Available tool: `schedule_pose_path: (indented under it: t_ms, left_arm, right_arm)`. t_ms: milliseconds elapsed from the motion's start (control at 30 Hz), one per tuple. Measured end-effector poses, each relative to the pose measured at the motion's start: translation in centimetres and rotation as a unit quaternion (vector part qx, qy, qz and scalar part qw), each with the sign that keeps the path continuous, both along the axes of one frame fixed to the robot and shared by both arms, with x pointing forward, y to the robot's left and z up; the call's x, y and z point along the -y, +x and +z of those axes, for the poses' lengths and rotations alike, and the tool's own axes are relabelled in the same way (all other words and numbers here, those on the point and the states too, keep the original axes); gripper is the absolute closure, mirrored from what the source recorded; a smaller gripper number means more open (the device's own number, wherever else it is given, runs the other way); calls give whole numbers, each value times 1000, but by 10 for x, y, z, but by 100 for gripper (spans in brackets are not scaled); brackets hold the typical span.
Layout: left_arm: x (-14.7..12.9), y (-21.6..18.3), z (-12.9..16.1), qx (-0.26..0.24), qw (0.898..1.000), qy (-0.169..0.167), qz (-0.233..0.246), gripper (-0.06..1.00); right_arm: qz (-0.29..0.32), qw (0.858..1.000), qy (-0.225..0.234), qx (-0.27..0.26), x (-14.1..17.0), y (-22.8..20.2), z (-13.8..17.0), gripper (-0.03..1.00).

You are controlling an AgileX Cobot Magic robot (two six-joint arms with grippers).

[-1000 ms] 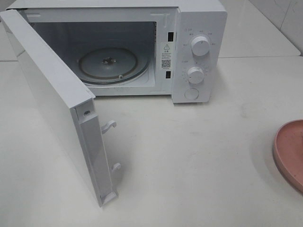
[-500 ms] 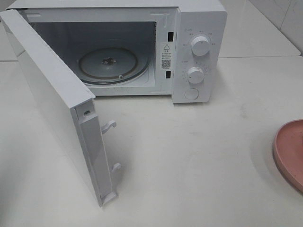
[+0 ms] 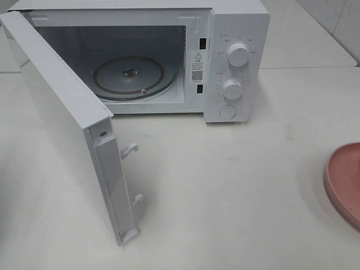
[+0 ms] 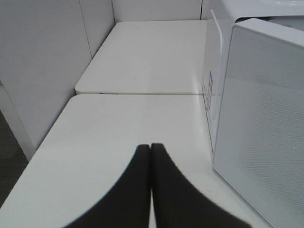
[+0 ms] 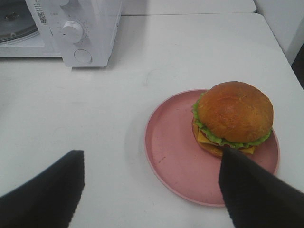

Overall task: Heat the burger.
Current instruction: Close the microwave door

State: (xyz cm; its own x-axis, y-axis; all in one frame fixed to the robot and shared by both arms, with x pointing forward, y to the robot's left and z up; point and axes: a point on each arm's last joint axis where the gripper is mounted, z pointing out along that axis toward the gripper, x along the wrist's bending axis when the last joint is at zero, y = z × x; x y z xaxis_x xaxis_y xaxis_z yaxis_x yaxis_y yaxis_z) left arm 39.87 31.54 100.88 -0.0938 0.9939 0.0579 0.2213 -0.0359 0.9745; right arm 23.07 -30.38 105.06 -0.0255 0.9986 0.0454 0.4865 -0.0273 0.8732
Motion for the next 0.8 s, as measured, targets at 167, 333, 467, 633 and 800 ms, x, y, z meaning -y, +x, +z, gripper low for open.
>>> schedule_pose_path:
  t_ms: [167,333,467,633,800]
  left_arm:
    - [3,15,-15,11,999,26,-27,94]
    - [11,27,-29,-7,996,30,-79,94]
    - [20,36,-39,-7,991,23,-130,94]
    - [25,44,-46,14,988,4,-157,94]
    - [30,53,-52,13,982,-8,-186,94]
  right_arm:
    - [0,1000,0,0,0,0,0,21]
    - [0,1000,0,0,0,0,0,21]
    - [0,1000,0,0,0,0,0,21]
    - [0,1000,0,0,0,0,0,21]
    - [0,1000,0,0,0,0,0,21]
